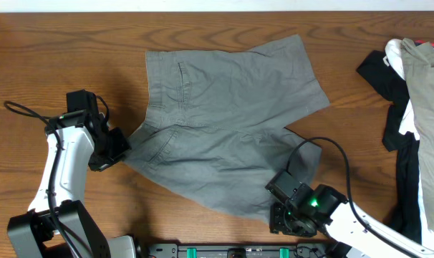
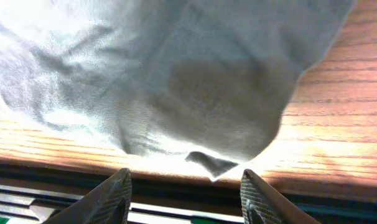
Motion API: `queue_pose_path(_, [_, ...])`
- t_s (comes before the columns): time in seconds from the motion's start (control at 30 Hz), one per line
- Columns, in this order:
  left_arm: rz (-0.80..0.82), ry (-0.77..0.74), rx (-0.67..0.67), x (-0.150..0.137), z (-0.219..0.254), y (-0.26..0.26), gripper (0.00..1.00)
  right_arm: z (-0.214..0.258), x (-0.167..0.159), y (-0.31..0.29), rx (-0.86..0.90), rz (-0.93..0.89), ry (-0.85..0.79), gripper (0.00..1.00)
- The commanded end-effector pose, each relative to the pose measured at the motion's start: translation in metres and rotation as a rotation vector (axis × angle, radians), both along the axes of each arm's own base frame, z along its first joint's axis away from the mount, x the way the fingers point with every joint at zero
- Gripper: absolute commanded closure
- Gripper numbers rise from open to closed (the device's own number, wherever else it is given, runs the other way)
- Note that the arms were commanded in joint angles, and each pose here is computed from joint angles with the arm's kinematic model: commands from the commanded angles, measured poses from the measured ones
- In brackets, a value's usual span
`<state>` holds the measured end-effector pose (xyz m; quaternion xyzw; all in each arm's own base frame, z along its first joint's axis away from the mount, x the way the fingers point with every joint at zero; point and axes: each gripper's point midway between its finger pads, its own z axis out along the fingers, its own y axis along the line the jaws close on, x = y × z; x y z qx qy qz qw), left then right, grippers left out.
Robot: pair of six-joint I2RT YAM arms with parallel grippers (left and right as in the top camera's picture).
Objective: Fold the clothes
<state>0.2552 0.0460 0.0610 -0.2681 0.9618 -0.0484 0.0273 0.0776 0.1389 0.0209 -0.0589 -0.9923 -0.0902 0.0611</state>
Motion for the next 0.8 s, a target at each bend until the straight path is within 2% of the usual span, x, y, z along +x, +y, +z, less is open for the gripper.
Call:
queue_pose_path(0.0, [-0.003,-0.018,0.014,0.005,0.006,0.004,0.94,0.002,0.011,-0.009,-0.047,-0.071,-0.038,0.43])
queue_pose_path(0.1, [-0.003,-0.018,0.014,0.005,0.006,0.004,0.94,-0.003,0.012,-0.024,-0.123,-0.167,-0.026,0.42])
queue_pose_path(0.2, [-0.003,-0.018,0.014,0.005,0.006,0.004,0.94,-0.008,0.012,-0.028,-0.149,-0.186,-0.001,0.41])
queue_pose_path(0.4, [-0.003,-0.018,0.014,0.005,0.006,0.004,0.94,-0.022,0.015,-0.021,-0.151,-0.131,0.031,0.39])
queue_pose_path(0.57, [-0.003,-0.017,0.014,0.004,0.006,0.004,0.94,-0.029,0.016,-0.020,-0.159,-0.121,0.054,0.40])
queue_pose_path(0.63, [-0.002,-0.018,0.014,0.004,0.006,0.004,0.94,-0.029,0.016,-0.022,-0.157,-0.125,0.059,0.44])
queue_pose_path(0.7, [-0.002,-0.018,0.014,0.004,0.006,0.004,0.94,-0.029,0.017,-0.022,-0.157,-0.126,0.059,0.66])
queue_pose_path(0.73, [-0.002,-0.018,0.014,0.004,0.006,0.004,0.94,-0.029,0.017,-0.022,-0.157,-0.123,0.058,0.74])
queue_pose_path(0.77, [-0.002,-0.018,0.014,0.004,0.006,0.004,0.94,-0.029,0.017,-0.022,-0.155,-0.120,0.058,0.76])
